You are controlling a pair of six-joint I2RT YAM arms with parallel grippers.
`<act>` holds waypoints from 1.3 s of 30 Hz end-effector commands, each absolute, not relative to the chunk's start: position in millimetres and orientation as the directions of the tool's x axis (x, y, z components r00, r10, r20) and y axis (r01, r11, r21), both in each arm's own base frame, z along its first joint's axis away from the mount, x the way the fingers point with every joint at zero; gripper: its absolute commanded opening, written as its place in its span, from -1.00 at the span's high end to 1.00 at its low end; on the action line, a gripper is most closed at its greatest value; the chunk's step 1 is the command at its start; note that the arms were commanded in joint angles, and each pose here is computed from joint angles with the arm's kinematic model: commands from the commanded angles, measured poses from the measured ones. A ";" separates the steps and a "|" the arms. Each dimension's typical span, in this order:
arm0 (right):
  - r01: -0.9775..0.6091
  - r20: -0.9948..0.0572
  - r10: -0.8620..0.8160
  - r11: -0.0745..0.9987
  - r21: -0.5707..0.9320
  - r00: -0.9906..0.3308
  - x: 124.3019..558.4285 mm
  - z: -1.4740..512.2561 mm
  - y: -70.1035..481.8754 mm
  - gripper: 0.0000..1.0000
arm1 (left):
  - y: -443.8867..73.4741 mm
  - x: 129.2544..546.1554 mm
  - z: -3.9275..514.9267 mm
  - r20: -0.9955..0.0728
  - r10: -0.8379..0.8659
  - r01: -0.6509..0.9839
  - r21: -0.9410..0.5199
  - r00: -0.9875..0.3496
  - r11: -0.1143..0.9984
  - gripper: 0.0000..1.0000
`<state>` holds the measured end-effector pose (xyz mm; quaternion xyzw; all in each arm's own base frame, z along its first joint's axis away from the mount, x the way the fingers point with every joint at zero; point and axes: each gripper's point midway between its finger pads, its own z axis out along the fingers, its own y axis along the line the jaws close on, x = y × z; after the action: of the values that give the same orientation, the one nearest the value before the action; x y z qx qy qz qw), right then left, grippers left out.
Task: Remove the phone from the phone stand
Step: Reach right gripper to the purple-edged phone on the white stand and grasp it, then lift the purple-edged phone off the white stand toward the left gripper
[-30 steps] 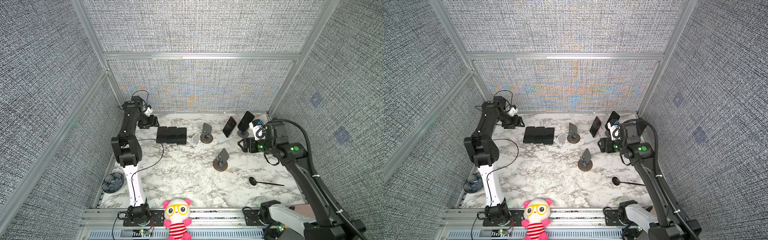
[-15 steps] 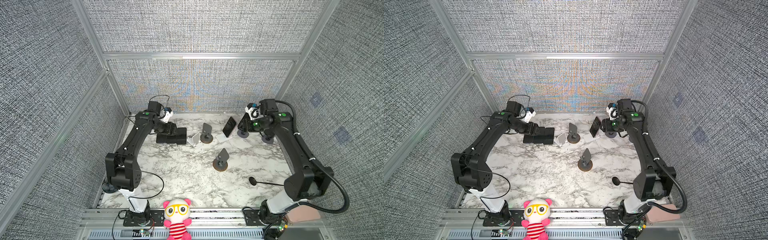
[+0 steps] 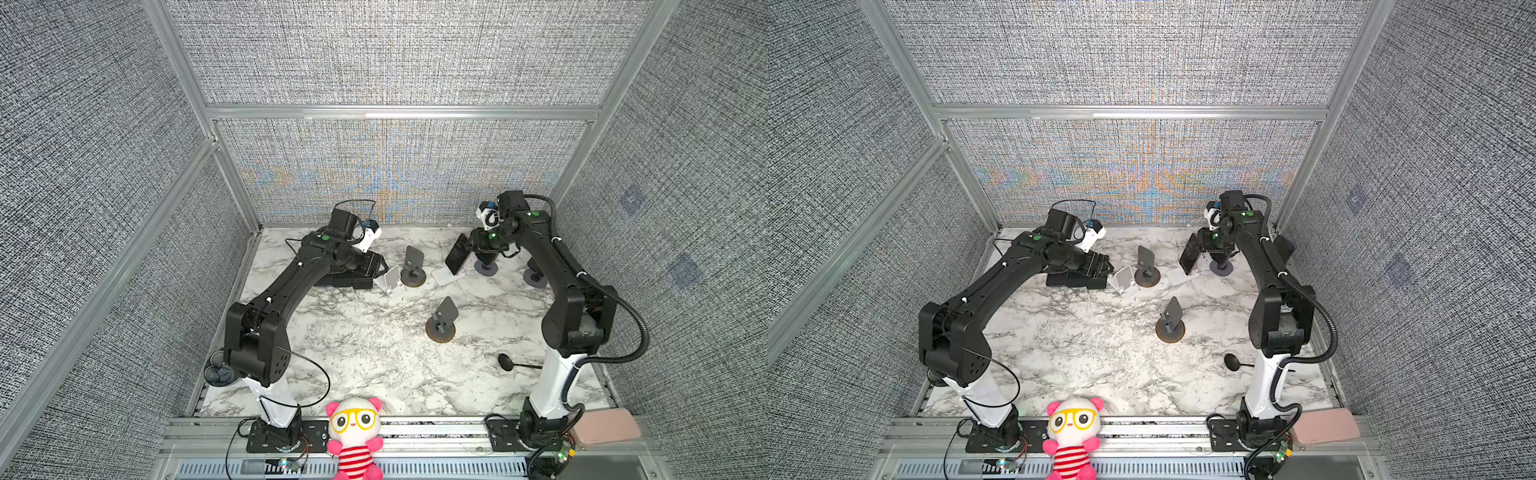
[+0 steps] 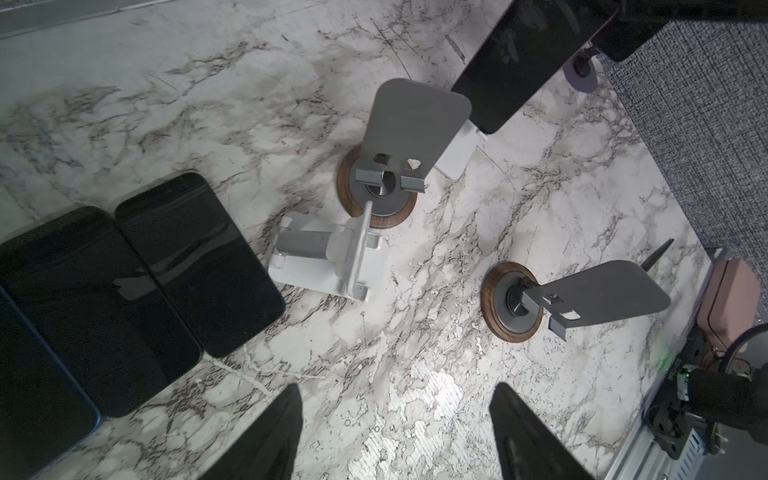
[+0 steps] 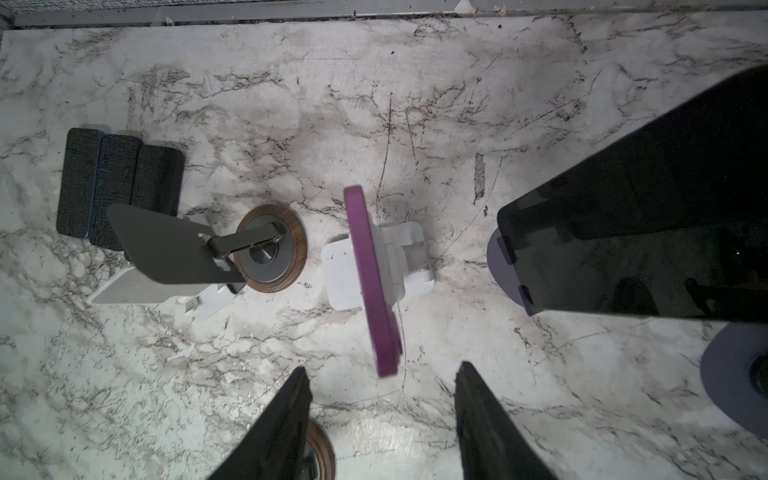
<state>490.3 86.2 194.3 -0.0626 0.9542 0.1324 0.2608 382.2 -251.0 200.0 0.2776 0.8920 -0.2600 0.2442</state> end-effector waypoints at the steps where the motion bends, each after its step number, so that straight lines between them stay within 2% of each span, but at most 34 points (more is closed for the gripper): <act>1: -0.188 -0.531 -0.047 0.958 0.216 -0.846 503.4 192.5 87.0 0.01 | -252.0 382.4 200.1 -0.595 0.403 0.650 -0.280 -0.695 0.706 -0.46; 11: -0.187 -0.484 -0.053 0.954 0.233 -0.873 508.7 168.7 89.8 0.21 | -250.4 382.7 196.5 -0.588 0.413 0.649 -0.267 -0.696 0.712 -0.46; 17: -0.189 -0.477 -0.052 0.951 0.244 -0.877 502.8 166.8 91.1 0.53 | -256.0 380.0 193.3 -0.572 0.416 0.654 -0.305 -0.707 0.693 -0.46; 20: -0.189 -0.474 -0.053 0.951 0.244 -0.879 501.7 166.6 91.5 0.77 | -261.4 377.2 195.1 -0.572 0.412 0.659 -0.332 -0.709 0.675 -0.46; 25: -0.192 -0.480 -0.056 0.952 0.239 -0.875 498.6 172.5 90.3 0.95 | -259.1 377.4 195.0 -0.574 0.418 0.661 -0.316 -0.704 0.680 -0.46; 39: -0.239 -0.516 -0.099 0.947 0.214 -0.851 482.1 212.9 89.7 1.00 | -261.3 377.9 201.9 -0.609 0.402 0.672 -0.311 -0.683 0.672 -0.46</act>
<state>487.5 90.0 201.1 -0.0778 0.9541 0.1392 0.2535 375.1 -257.9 192.4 0.2997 0.8880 -0.2588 0.2337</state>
